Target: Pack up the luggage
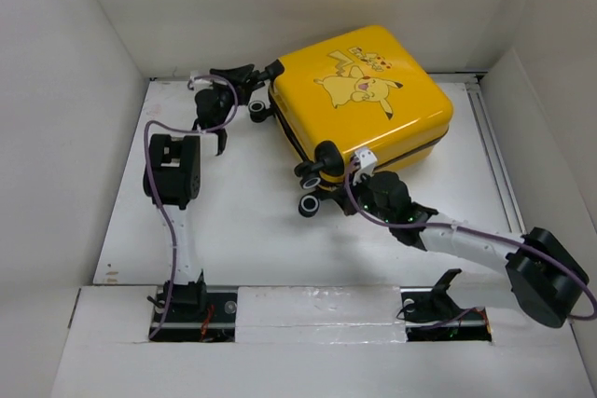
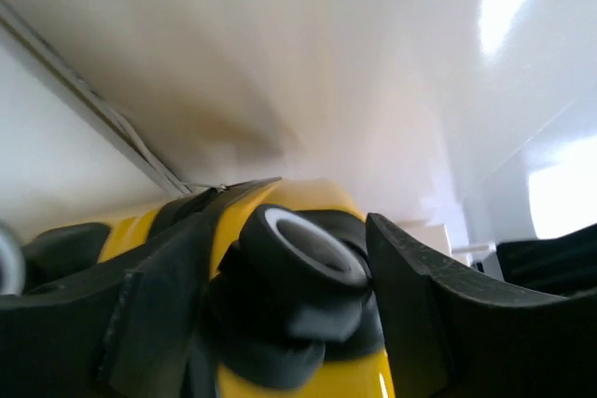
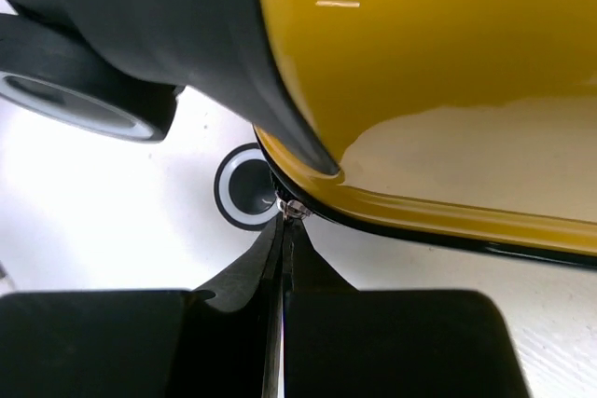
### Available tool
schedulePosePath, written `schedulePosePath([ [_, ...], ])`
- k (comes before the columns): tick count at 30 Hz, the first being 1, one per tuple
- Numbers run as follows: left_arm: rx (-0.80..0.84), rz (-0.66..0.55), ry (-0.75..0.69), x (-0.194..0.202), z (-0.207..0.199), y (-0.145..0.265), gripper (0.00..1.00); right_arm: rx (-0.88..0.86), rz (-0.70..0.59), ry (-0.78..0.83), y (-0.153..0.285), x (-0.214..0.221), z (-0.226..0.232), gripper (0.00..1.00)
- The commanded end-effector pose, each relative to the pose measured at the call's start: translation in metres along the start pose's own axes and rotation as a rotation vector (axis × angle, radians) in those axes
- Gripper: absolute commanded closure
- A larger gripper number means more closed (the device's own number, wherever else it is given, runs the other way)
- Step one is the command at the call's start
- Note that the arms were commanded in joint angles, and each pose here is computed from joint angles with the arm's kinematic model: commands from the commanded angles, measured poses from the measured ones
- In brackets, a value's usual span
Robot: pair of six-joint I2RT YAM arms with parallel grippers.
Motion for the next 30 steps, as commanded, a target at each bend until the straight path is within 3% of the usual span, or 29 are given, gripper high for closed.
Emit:
schedulePosePath([
  [1,0.065,-0.022,-0.058,-0.007,-0.015,0.041,1.00,-0.166,-0.200,-0.002,0.014,-0.050,0.004,1.00],
  [6,0.115,-0.013,-0.063,0.006,-0.005,0.093,1.00,-0.111,-0.233,0.030,0.020,-0.081,-0.031,1.00],
  [7,0.061,-0.023,-0.035,0.009,0.014,0.116,1.00,-0.075,-0.265,0.039,0.025,-0.096,-0.044,1.00],
  [9,0.129,-0.011,-0.051,0.020,0.007,0.138,1.00,-0.047,-0.279,0.044,0.030,-0.107,-0.058,1.00],
  [12,0.091,-0.005,-0.080,0.024,0.014,0.152,1.00,-0.073,-0.308,0.063,0.035,-0.125,-0.081,1.00],
  [16,0.059,0.023,-0.111,0.019,0.012,0.149,1.00,-0.067,-0.297,0.036,0.050,-0.115,-0.080,1.00],
  [21,0.110,0.067,-0.153,0.022,-0.009,0.137,0.43,0.064,-0.266,-0.049,0.083,-0.064,-0.076,1.00],
  [22,0.109,0.066,-0.165,0.022,-0.012,0.137,0.37,0.095,-0.271,-0.052,0.091,-0.062,-0.077,1.00],
  [26,0.073,0.075,-0.256,0.041,-0.019,0.135,0.17,0.241,-0.302,-0.067,0.124,-0.063,-0.082,1.00],
  [30,0.064,0.071,-0.299,0.047,-0.022,0.132,0.13,0.238,-0.266,-0.043,0.125,-0.063,-0.088,1.00],
])
Point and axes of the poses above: each gripper's point midway between its finger pads, its own y axis back along the fingers, its own z axis along the line the jaws close on, x = y × z, the point moved 10 cm from there along y, back along the fingers, and after that the axes turned 15 degrees about y, right-handed, at the moved point
